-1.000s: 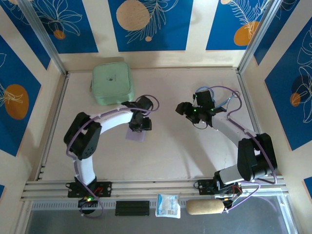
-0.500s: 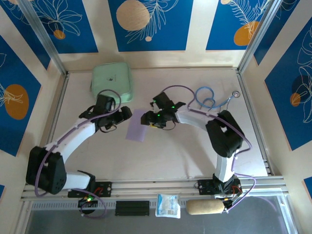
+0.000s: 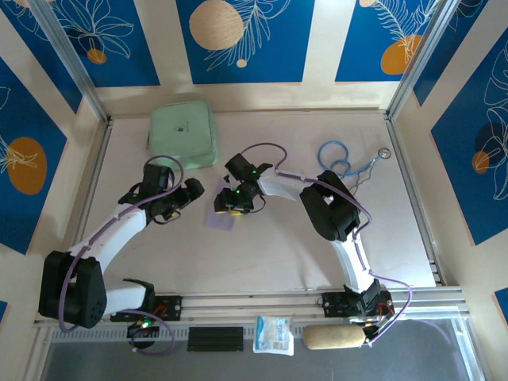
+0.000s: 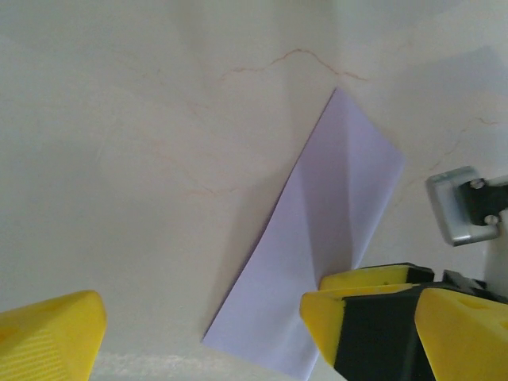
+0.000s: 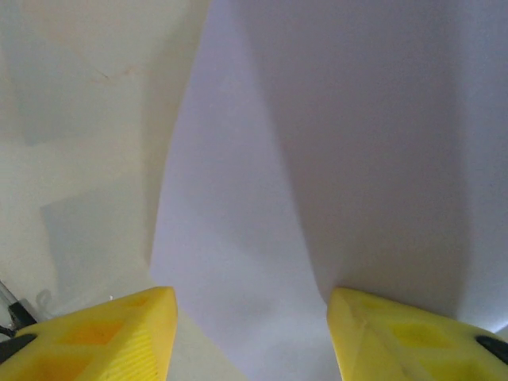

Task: Fold a paper plane with a square sheet of paper (pick it up from the middle)
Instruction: Move the paper to the center of the table.

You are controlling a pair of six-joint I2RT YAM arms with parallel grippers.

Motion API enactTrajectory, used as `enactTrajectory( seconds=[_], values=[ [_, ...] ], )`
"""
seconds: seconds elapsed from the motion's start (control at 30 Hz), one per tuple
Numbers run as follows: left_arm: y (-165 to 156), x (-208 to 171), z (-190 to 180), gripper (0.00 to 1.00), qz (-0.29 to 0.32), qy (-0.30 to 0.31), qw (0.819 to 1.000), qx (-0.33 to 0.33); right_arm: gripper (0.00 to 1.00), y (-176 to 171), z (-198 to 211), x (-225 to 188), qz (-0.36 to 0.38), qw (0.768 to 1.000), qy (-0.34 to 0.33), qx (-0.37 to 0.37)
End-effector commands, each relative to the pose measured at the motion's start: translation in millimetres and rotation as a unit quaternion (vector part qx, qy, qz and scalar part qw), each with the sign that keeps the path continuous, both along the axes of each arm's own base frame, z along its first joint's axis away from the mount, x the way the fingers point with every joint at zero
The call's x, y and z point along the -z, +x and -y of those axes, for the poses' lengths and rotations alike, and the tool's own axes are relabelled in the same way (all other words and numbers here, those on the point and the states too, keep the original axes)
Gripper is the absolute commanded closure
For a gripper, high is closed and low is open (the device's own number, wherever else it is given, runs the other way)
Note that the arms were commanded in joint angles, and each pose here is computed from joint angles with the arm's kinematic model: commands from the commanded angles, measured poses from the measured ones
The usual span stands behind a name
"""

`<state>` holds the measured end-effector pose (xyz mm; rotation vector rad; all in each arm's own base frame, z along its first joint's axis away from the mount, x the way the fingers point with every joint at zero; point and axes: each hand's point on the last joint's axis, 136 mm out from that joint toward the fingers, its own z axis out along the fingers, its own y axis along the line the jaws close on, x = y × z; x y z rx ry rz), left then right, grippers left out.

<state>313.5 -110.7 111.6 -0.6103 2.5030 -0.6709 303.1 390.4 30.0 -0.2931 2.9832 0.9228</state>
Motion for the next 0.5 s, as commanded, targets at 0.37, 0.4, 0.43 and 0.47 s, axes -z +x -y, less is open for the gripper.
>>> enactTrajectory(
  seconds=[0.37, 0.4, 0.43, 0.47],
  values=[
    [10.0, 1.8, 43.7, 0.01, 0.001, -0.079, 0.993, 0.093, 0.46, -35.3, 104.9, 24.8, -0.005, 0.986, -0.07, -0.151],
    [10.9, 1.0, 47.4, 0.01, 0.003, -0.085, 0.992, 0.097, 0.46, -28.6, 101.6, 14.1, 0.01, 0.988, -0.063, -0.137],
    [11.4, 1.1, 51.0, 0.01, 0.003, -0.09, 0.991, 0.1, 0.46, -23.6, 97.7, 2.6, 0.023, 0.991, -0.053, -0.123],
    [11.1, 1.1, 55.0, 0.01, 0.002, -0.096, 0.99, 0.103, 0.46, -18.6, 93.7, -10.3, 0.038, 0.993, -0.039, -0.103]
  ],
)
